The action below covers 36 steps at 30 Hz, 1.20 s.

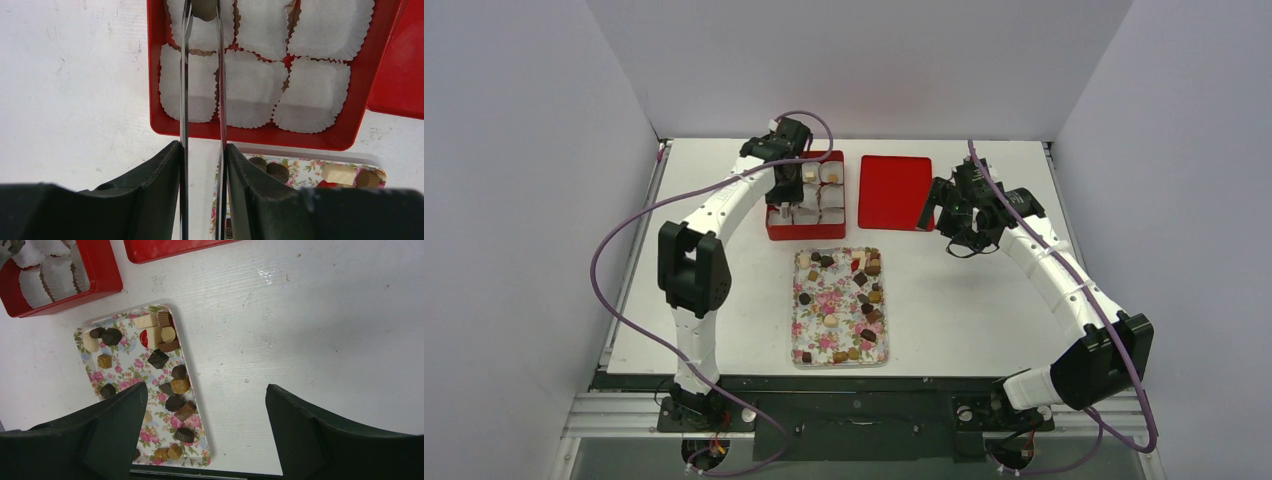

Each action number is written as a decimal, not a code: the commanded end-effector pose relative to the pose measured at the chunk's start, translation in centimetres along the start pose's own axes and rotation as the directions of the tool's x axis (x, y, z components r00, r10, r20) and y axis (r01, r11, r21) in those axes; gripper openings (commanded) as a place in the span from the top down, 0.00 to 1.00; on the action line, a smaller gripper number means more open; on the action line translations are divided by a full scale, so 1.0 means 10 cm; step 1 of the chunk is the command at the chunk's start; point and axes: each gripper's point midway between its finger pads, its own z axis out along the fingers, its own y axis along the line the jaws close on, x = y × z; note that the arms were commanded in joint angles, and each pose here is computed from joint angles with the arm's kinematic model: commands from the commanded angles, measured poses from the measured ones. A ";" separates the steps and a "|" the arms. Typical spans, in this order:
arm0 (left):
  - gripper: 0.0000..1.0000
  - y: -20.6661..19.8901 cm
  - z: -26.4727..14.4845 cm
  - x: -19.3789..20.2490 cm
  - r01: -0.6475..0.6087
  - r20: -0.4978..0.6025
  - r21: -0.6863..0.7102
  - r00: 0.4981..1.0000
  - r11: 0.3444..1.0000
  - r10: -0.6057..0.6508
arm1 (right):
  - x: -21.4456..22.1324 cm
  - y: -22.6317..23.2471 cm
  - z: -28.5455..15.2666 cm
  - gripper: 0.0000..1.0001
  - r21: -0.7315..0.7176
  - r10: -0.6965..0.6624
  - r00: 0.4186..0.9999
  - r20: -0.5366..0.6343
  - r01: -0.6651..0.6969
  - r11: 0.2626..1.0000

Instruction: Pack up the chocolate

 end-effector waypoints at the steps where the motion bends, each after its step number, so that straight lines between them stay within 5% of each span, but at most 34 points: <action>1: 0.65 0.00 -0.07 -0.24 0.009 0.072 0.006 0.997 1.000 -0.009 | -0.16 0.07 -0.08 0.17 -0.030 -0.004 0.999 0.050 0.005 1.000; 10: 0.61 -0.01 -0.17 -0.35 0.010 0.096 0.018 0.995 1.000 -0.011 | -0.16 0.07 -0.08 0.17 -0.032 -0.004 0.999 0.049 0.006 0.999; 20: 0.61 -0.05 -0.79 -0.52 0.010 0.170 0.090 0.985 0.996 -0.025 | -0.22 0.12 -0.11 0.17 -0.041 -0.004 0.998 0.062 0.007 0.999; 36: 0.60 -0.26 -1.67 0.55 -0.051 0.110 0.228 0.994 0.972 0.027 | -0.20 0.10 -0.10 0.17 -0.036 -0.003 0.998 0.063 0.006 0.999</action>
